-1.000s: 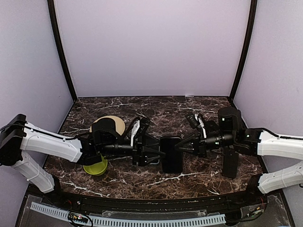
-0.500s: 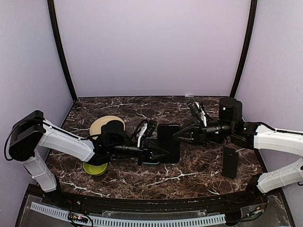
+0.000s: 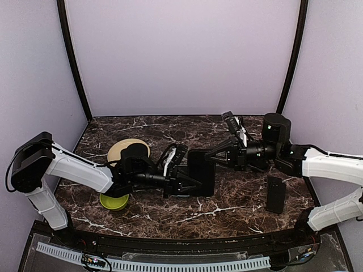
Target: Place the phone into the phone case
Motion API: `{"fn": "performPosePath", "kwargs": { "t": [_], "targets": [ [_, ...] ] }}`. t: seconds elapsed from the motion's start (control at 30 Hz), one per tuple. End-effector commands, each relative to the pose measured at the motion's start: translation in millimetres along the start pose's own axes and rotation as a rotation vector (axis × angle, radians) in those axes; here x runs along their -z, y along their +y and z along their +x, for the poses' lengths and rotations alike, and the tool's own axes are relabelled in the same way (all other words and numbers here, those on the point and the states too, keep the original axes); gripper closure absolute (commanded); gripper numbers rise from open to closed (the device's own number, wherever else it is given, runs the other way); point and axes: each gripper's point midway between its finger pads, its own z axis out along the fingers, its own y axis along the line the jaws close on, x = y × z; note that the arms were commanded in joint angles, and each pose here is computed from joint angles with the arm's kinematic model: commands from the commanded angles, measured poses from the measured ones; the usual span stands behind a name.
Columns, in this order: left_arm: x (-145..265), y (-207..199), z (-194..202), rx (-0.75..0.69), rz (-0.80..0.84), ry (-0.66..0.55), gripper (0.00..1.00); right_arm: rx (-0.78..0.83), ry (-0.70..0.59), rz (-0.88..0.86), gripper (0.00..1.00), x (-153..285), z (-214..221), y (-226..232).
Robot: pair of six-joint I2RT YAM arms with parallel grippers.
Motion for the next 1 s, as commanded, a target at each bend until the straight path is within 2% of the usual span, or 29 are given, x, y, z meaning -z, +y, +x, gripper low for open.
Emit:
{"fn": "performPosePath", "kwargs": {
  "t": [0.0,0.03,0.1,0.13,0.2,0.23,0.27,0.3,0.37,0.47,0.67,0.83,0.97],
  "targets": [
    [0,-19,-24,-0.08,0.078,-0.053,1.0,0.006,-0.021,-0.024,1.0,-2,-13,0],
    [1,-17,-25,-0.078,0.063,-0.059,1.0,-0.006,-0.016,-0.015,1.0,-1,-12,-4],
    [2,-5,-25,-0.053,-0.008,-0.068,0.75,-0.038,-0.01,0.007,1.0,3,-9,-14],
    [3,3,-24,-0.032,-0.052,-0.066,0.49,-0.058,-0.003,0.037,1.0,6,-8,-24],
    [13,44,-16,0.025,-0.291,-0.051,0.28,-0.117,0.03,0.121,1.0,14,0,-53],
    [17,59,3,0.074,-0.37,0.022,0.25,-0.171,0.056,0.162,1.0,17,10,-71],
    [25,76,5,0.084,-0.465,0.036,0.21,-0.223,0.069,0.201,1.0,20,17,-88],
    [31,84,24,0.12,-0.517,0.111,0.2,-0.273,0.07,0.232,1.0,21,21,-103],
    [40,94,39,0.135,-0.584,0.186,0.19,-0.388,0.081,0.297,1.0,21,36,-135],
    [51,107,53,0.158,-0.68,0.261,0.19,-0.557,0.11,0.328,1.0,18,61,-168],
    [61,118,67,0.178,-0.755,0.333,0.19,-0.775,0.15,0.399,1.0,13,109,-208],
    [63,118,68,0.166,-0.761,0.344,0.19,-0.798,0.202,0.627,0.64,37,134,-242],
    [63,119,68,0.153,-0.761,0.356,0.19,-0.718,0.312,0.802,0.54,61,140,-254]
  ]
}}
